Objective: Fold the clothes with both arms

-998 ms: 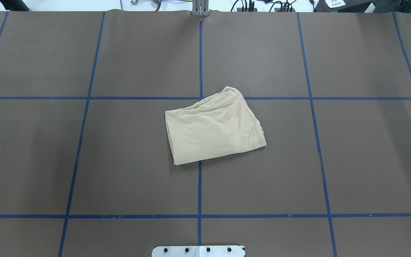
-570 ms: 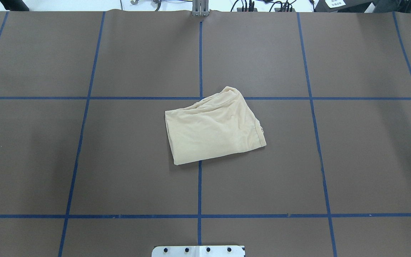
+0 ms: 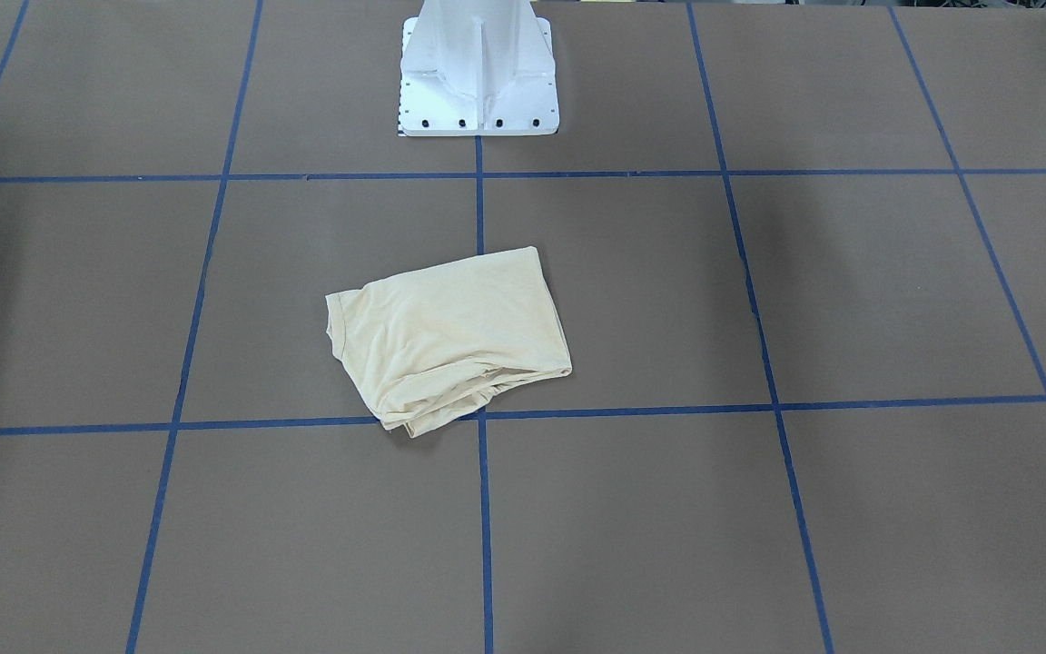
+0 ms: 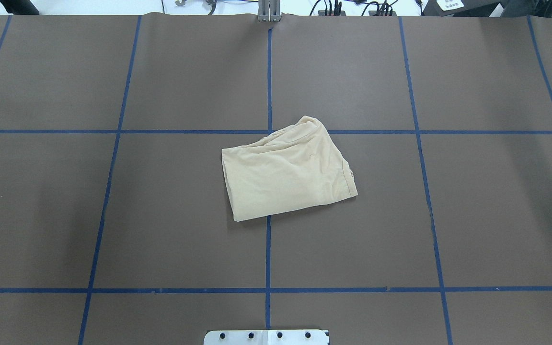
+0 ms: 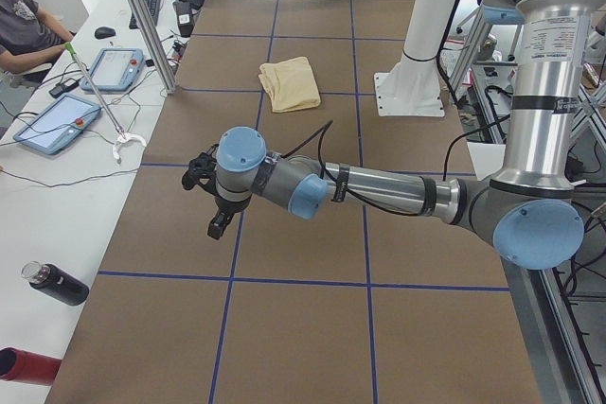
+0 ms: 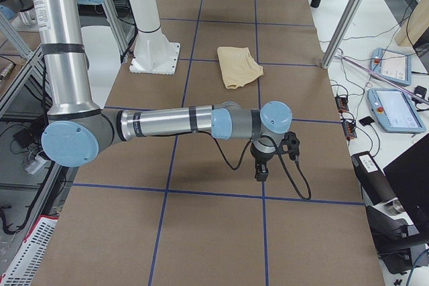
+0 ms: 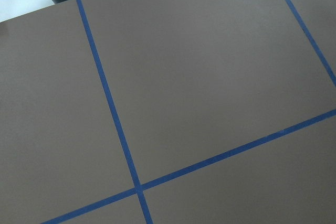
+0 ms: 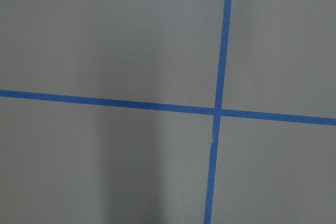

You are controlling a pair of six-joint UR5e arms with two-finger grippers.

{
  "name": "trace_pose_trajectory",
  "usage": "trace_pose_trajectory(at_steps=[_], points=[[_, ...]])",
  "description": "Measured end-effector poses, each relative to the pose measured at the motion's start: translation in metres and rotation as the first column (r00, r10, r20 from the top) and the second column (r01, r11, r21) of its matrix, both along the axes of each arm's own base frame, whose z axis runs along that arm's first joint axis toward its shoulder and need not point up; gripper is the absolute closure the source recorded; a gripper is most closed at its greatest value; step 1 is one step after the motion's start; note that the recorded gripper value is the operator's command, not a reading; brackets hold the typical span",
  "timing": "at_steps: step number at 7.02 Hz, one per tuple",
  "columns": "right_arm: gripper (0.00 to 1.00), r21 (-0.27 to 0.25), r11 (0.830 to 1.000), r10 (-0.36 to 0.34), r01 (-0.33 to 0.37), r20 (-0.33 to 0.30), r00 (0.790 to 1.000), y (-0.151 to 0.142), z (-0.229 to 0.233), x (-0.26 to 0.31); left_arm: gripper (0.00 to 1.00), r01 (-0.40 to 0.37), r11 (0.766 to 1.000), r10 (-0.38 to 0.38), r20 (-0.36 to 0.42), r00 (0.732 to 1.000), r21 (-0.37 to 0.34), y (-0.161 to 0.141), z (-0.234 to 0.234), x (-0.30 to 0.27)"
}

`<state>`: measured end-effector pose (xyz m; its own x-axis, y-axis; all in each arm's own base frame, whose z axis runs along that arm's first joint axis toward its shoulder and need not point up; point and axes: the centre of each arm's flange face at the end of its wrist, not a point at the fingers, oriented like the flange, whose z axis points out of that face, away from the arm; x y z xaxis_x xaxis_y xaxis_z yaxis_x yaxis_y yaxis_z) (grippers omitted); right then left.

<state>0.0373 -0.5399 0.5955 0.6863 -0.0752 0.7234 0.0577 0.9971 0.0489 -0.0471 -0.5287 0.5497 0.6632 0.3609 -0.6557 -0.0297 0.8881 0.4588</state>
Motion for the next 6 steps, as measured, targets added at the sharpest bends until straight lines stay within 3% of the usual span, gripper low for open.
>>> trace_pose_trajectory(at_steps=[3, 6], points=[[0.00, 0.020, 1.000, -0.005, 0.004, 0.056, 0.998, -0.001, -0.015, -0.005, 0.00, 0.007, 1.000, -0.007, -0.009, 1.000, 0.000, -0.004, -0.007, 0.002], [0.00, 0.063, 0.998, -0.010, 0.006, 0.063, 0.998, 0.000, -0.035, -0.006, 0.00, -0.005, 1.000, 0.006, -0.040, 0.999, 0.024, -0.008, -0.025, 0.005]])
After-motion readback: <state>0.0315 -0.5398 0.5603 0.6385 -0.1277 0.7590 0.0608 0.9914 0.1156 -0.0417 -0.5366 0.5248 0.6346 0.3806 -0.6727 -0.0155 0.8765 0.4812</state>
